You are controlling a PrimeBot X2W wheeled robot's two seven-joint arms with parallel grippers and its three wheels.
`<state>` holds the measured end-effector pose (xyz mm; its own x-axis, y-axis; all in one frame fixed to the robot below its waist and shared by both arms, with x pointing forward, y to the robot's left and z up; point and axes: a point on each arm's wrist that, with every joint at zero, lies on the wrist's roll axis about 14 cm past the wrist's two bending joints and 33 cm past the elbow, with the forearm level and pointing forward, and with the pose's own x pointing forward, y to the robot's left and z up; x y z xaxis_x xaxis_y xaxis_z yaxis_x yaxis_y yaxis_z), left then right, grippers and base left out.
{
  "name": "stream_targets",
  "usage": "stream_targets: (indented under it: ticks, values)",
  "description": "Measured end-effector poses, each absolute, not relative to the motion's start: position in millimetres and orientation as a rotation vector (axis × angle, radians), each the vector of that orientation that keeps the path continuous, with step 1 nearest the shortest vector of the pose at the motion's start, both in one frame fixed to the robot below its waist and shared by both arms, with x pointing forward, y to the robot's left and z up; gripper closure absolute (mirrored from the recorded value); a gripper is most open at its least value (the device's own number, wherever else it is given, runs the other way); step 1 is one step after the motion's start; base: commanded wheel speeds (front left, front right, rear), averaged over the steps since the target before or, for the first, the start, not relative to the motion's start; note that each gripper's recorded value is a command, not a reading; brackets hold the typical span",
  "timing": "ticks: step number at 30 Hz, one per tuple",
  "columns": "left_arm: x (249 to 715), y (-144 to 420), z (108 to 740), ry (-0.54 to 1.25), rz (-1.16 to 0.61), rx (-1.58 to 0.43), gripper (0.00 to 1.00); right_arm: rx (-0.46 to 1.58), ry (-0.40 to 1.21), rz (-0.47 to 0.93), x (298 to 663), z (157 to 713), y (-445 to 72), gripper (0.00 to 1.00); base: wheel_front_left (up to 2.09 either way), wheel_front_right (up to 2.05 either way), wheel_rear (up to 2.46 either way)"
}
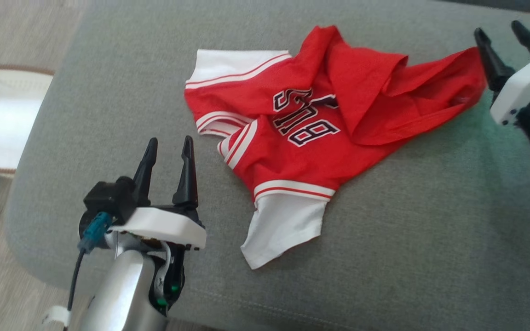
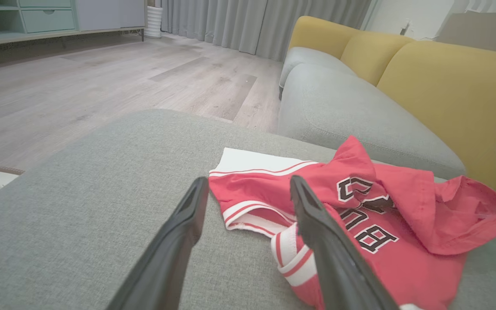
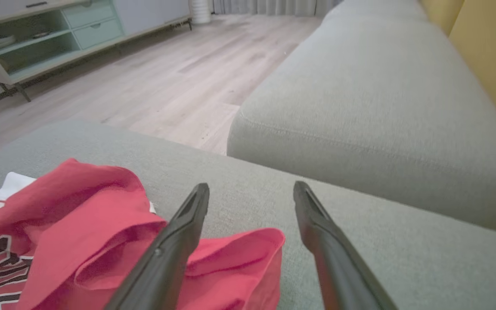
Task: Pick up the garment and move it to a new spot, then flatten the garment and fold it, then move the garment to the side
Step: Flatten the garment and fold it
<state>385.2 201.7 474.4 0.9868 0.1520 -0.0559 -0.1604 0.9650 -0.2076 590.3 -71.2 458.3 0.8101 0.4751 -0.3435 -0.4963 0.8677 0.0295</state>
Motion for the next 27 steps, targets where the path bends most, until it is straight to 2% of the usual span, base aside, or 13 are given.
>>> stream_targets:
  ticks: [4, 7, 14, 27]
  values:
    - [383.2, 197.8, 481.2, 0.02, 0.144, -0.219, 0.0, -0.072, 0.256, 0.56, 579.1, 480.8, -63.4, 0.0, 0.0, 0.0, 0.0]
    - [376.8, 197.3, 481.4, 0.018, 0.142, -0.224, 0.0, -0.052, 0.269, 0.658, 545.1, 473.8, -34.5, 0.0, 0.0, 0.0, 0.0]
    - [375.5, 194.3, 482.2, 0.016, 0.127, -0.226, 0.0, -0.004, 0.511, 0.777, 485.3, 427.4, 2.0, 0.0, 0.0, 0.0, 0.0]
    - [366.4, 203.2, 472.4, 0.048, 0.16, -0.22, 0.0, 0.119, 0.771, 0.853, 460.0, 397.6, 41.3, 0.0, 0.0, 0.0, 0.0]
